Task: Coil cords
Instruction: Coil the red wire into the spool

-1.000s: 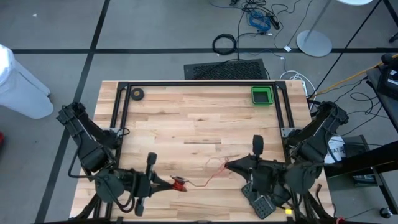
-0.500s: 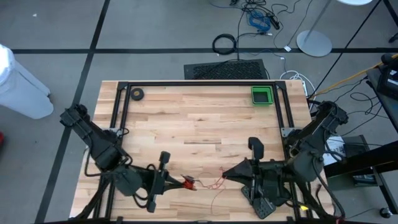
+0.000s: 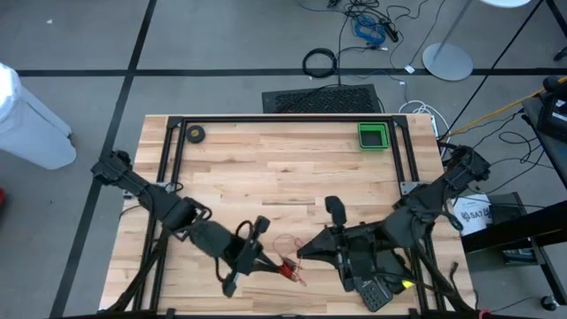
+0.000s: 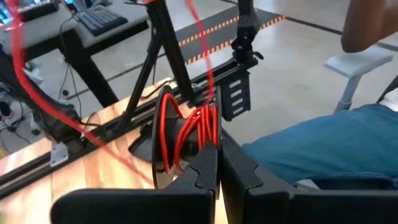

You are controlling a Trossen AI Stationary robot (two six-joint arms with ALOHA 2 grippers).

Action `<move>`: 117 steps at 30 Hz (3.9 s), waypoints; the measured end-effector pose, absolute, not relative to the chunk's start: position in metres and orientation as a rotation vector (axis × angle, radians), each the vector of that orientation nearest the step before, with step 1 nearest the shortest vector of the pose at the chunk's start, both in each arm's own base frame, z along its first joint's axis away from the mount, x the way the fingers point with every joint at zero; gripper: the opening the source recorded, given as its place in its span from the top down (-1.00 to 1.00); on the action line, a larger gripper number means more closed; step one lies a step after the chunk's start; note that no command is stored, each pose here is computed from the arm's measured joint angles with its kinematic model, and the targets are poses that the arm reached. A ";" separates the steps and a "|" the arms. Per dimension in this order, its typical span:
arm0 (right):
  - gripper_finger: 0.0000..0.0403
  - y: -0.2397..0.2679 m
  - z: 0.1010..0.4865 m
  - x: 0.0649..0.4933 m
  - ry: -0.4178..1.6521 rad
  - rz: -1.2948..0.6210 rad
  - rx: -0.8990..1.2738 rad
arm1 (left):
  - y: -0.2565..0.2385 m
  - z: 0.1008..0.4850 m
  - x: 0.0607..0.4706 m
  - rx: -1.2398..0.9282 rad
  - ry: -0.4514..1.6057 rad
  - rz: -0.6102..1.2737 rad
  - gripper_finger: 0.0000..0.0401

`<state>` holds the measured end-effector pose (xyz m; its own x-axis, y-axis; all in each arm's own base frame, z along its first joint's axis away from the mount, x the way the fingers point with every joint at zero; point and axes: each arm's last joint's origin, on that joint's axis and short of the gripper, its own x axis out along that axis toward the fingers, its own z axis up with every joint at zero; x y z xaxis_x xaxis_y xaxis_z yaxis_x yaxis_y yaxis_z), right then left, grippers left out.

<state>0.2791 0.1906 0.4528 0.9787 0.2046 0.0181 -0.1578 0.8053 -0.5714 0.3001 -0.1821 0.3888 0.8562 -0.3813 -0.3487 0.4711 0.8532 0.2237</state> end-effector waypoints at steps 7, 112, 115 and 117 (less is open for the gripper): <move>1.00 0.180 0.451 0.289 -0.072 0.174 -0.577 | -0.172 0.388 0.312 0.308 0.274 -0.522 0.96; 1.00 0.183 0.342 0.335 0.501 0.174 -0.186 | -0.247 0.406 0.281 0.640 -0.136 -0.475 0.96; 1.00 0.190 0.341 0.331 0.505 0.194 -0.193 | -0.239 0.410 0.274 0.609 -0.069 -0.423 0.96; 1.00 0.195 0.341 0.328 0.506 0.206 -0.195 | -0.233 0.414 0.269 0.584 -0.028 -0.402 0.96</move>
<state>0.3283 0.1946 0.3413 0.8548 0.1465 -0.4978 -0.2423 0.9610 -0.1333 0.2689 -0.2333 0.4136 0.9222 -0.3769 -0.0864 0.3609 0.7590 0.5419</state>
